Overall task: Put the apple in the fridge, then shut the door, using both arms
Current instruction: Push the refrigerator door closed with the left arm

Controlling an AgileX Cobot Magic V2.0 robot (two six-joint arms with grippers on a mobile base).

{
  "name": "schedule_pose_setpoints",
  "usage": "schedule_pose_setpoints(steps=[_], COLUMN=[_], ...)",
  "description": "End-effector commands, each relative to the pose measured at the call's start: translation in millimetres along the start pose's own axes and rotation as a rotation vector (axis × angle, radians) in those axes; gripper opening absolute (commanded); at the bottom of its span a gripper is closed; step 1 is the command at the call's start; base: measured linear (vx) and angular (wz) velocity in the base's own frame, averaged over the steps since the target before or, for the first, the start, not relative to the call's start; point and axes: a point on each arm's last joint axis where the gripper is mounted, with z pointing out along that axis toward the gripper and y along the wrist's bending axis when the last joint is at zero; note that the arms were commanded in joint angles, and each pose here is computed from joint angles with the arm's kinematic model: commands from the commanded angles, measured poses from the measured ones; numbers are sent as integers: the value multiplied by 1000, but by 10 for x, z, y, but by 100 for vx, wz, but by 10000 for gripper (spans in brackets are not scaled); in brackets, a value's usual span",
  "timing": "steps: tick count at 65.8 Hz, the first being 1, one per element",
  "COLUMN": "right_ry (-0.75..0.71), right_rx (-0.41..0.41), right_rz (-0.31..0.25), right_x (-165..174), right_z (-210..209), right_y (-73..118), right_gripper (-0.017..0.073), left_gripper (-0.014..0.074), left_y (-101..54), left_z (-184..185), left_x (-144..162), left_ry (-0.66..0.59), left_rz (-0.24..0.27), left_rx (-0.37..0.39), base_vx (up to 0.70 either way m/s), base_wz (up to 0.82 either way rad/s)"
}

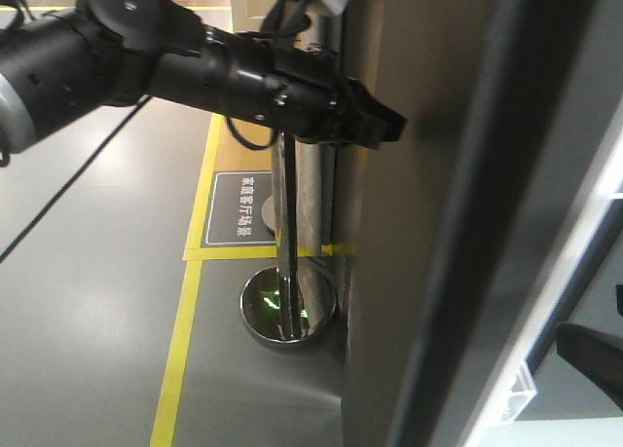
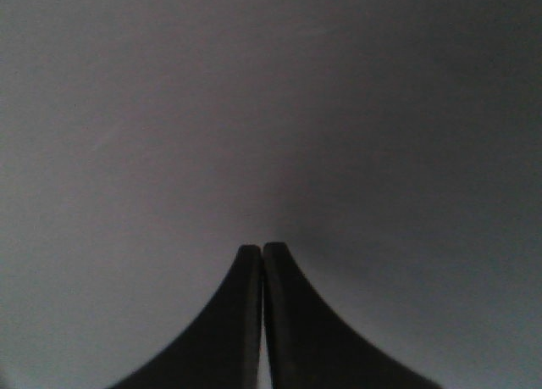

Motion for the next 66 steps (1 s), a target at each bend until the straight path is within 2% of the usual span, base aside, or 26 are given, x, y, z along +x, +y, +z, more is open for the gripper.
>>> schedule_pose_setpoints(steps=[1, 8, 19, 40, 56, 66], right_ry=[-89, -89, -89, -89, -86, -86], right_rx=[4, 4, 4, 4, 4, 4], right_rz=[-5, -5, -5, -5, -5, -5], right_x=[-126, -126, -126, -126, -123, -123], right_z=[-50, -50, -50, -50, -50, -50], right_y=[-1, -1, -1, -1, 0, 0], right_gripper=[434, 434, 434, 434, 434, 434], left_gripper=[-6, -6, -6, -6, -6, -6], left_y=[-266, -367, -457, -537, -577, -636], left_z=[-147, -77, 40, 338, 639, 804], left_x=[-252, -260, -262, -187, -141, -187], left_ry=[-134, -146, -168, -177, -232, -250], left_rz=[23, 50, 56, 61, 59, 71], left_rx=[14, 22, 16, 4, -55, -37], base_vx=[0, 0, 0, 0, 0, 0], base_wz=[0, 0, 0, 0, 0, 0])
